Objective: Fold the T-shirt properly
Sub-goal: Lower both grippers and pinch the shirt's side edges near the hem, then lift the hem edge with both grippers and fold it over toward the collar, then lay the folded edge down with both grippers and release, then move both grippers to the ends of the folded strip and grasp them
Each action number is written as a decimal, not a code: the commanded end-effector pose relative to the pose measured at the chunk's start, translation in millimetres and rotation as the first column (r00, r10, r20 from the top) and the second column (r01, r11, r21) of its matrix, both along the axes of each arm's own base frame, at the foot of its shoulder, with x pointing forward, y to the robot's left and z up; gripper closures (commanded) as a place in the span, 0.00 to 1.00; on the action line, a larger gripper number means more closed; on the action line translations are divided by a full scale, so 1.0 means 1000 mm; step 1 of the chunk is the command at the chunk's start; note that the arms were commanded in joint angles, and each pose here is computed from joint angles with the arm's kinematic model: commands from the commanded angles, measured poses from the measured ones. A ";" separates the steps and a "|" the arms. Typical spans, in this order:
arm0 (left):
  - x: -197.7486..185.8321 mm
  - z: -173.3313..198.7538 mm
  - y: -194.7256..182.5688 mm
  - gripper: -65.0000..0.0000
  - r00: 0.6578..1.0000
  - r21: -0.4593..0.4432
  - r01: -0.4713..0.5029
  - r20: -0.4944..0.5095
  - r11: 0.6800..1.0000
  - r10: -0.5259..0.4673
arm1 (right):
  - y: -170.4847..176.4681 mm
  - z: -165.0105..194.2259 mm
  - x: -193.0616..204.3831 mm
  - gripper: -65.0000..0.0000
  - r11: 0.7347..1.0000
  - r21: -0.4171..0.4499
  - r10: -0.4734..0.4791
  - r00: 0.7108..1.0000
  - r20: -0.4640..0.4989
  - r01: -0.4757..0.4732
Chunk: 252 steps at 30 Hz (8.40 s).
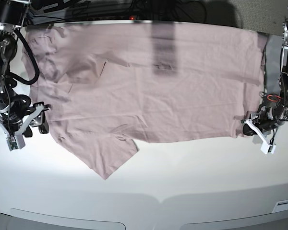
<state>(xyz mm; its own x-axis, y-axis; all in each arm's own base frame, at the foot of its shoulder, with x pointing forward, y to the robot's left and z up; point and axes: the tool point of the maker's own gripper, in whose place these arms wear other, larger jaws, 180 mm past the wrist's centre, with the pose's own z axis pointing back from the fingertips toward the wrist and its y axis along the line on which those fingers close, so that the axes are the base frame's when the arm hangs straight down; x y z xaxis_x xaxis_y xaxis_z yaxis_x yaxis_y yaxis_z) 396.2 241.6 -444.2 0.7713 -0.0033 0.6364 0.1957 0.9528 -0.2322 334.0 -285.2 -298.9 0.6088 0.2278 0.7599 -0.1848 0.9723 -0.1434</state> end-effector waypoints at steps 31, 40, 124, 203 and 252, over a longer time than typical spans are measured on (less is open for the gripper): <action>0.009 0.005 -0.017 1.00 1.000 -0.016 0.021 0.024 1.000 -0.021 | -0.023 -0.091 0.106 0.41 1.000 0.017 -0.010 0.959 -0.282 0.016; 0.009 0.003 -0.022 1.00 1.000 -0.021 0.027 0.016 0.999 -0.026 | 0.010 -0.128 0.088 0.42 0.998 0.061 0.019 0.910 -0.415 0.007; 0.031 0.122 -0.005 1.00 0.933 0.358 0.000 0.337 0.934 -0.130 | -0.054 0.032 0.075 1.00 0.999 -0.033 0.019 0.999 0.045 -0.018; -0.149 0.085 -0.031 1.00 0.980 0.418 0.096 0.120 0.903 -0.159 | -0.038 -0.029 -0.142 1.00 0.989 -0.143 -0.065 0.963 -0.262 0.028; -0.131 0.080 -0.085 0.59 0.961 0.105 -0.119 0.261 0.987 0.088 | -0.015 -0.029 -0.085 0.51 0.999 0.034 -0.024 0.993 -0.119 0.028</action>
<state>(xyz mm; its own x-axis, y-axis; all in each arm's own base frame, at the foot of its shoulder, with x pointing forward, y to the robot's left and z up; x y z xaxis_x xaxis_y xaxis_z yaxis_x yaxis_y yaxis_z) 258.6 153.1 -374.5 0.6177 -0.0136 0.7863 0.1299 0.9879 -0.0850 239.9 -298.2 -341.9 0.7369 0.1691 0.6545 -0.1663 0.9838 -0.0670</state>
